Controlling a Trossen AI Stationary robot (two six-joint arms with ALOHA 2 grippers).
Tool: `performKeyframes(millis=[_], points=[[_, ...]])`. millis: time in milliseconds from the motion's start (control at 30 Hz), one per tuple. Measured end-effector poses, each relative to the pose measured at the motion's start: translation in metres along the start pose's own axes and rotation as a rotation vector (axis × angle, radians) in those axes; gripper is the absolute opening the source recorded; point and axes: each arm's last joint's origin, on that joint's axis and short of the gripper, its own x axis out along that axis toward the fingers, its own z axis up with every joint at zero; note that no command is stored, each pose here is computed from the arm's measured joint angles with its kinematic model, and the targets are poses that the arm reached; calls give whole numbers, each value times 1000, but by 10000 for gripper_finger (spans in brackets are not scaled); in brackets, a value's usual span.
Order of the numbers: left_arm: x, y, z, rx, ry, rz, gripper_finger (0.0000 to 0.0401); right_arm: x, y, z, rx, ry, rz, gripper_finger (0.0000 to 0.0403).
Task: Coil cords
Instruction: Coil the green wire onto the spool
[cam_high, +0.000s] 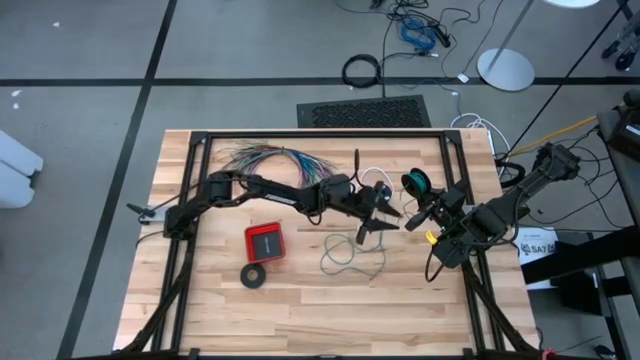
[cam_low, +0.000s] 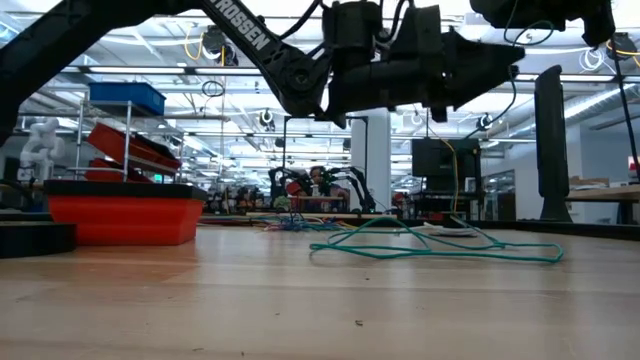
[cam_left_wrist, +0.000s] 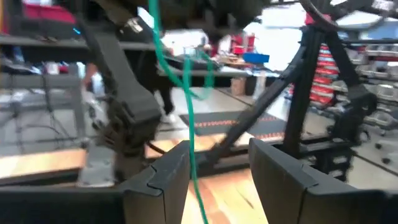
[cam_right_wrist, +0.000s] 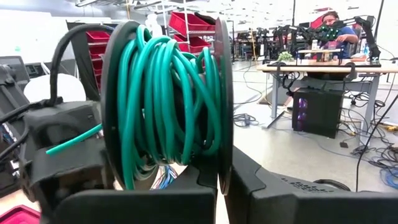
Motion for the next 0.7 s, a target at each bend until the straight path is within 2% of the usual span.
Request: performKeyframes(millis=[67, 167, 233, 400, 600, 700], points=[[3, -3, -3, -11, 17, -13, 171, 0, 0, 0, -7, 0, 0, 0], [5, -4, -5, -17, 39, 71, 168, 0, 1, 0, -8, 0, 0, 0], [4, -1, -5, -21, 40, 88, 158, 0, 1, 0, -17, 1, 0, 0], [2, 2, -5, -22, 41, 98, 106, 0, 1, 1, -16, 1, 0, 0], [3, 0, -7, 26, 46, 89, 24, 0, 2, 1, -15, 1, 1, 0], [5, -3, -9, 40, 44, 82, 9, 0, 2, 1, -6, 1, 0, 0]])
